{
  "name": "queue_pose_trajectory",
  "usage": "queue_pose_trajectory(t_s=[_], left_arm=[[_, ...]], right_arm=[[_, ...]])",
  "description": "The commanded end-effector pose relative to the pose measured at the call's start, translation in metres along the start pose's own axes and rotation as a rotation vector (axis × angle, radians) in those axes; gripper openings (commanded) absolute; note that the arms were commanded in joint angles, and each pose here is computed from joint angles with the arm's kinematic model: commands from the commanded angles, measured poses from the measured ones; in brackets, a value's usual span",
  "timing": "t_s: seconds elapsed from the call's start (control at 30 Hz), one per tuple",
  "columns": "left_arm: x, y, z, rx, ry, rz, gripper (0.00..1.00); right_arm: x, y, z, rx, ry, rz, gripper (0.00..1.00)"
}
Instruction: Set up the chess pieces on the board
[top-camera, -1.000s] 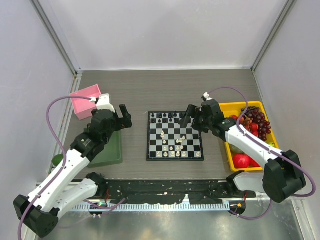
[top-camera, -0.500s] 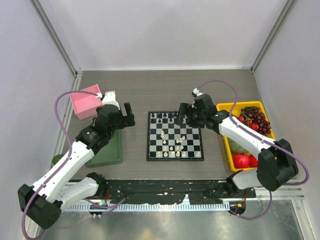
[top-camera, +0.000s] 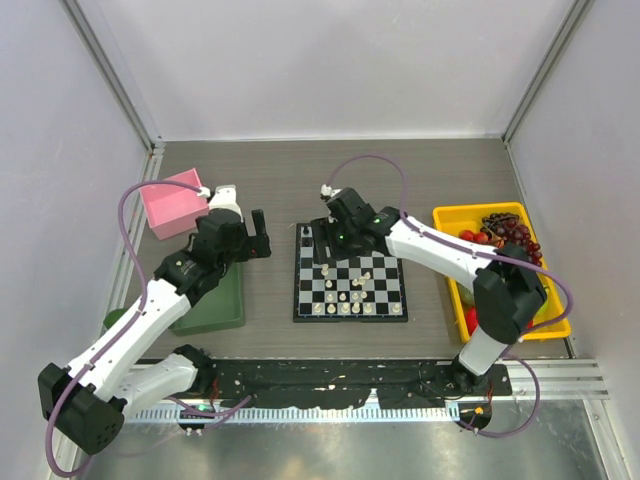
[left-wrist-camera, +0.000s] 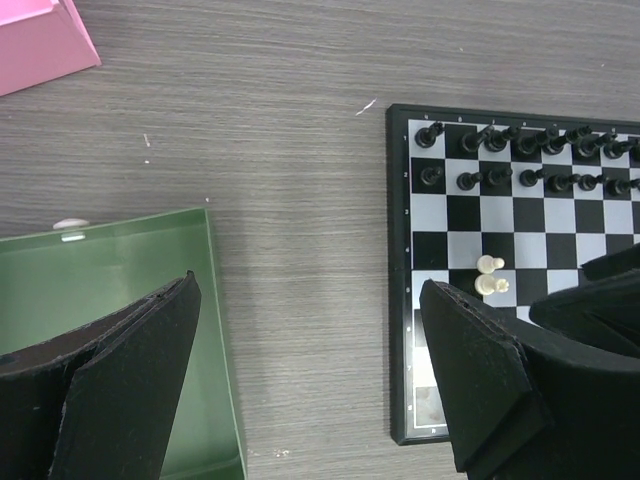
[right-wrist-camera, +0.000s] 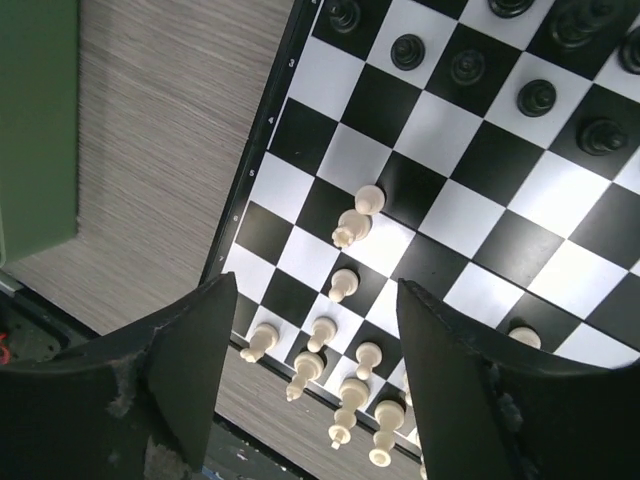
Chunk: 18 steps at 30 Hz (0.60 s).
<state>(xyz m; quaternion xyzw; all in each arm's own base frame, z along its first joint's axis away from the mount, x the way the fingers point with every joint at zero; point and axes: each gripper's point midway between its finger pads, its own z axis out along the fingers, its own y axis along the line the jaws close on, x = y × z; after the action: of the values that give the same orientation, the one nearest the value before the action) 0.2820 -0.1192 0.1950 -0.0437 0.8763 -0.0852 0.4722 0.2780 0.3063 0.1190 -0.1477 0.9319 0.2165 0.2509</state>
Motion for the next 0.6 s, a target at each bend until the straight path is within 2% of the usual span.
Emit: queue_pose_trajectory(t_s=[0.0, 0.07, 0.23, 0.57], left_arm=[[-0.015, 0.0, -0.008, -0.001, -0.027, 0.011, 0.99], [-0.012, 0.003, -0.008, -0.013, -0.02, 0.014, 1.0], [-0.009, 0.007, -0.009, -0.032, -0.011, 0.019, 0.99], [-0.006, 0.007, -0.007, -0.035, 0.022, 0.042, 1.0]], right_arm=[[-0.004, 0.005, 0.006, 0.052, 0.019, -0.046, 0.68], [-0.001, 0.004, 0.011, 0.07, 0.044, -0.045, 0.66], [0.005, 0.007, 0.023, 0.083, 0.088, -0.059, 0.51], [0.011, 0.001, 0.037, 0.151, 0.11, -0.084, 0.44]])
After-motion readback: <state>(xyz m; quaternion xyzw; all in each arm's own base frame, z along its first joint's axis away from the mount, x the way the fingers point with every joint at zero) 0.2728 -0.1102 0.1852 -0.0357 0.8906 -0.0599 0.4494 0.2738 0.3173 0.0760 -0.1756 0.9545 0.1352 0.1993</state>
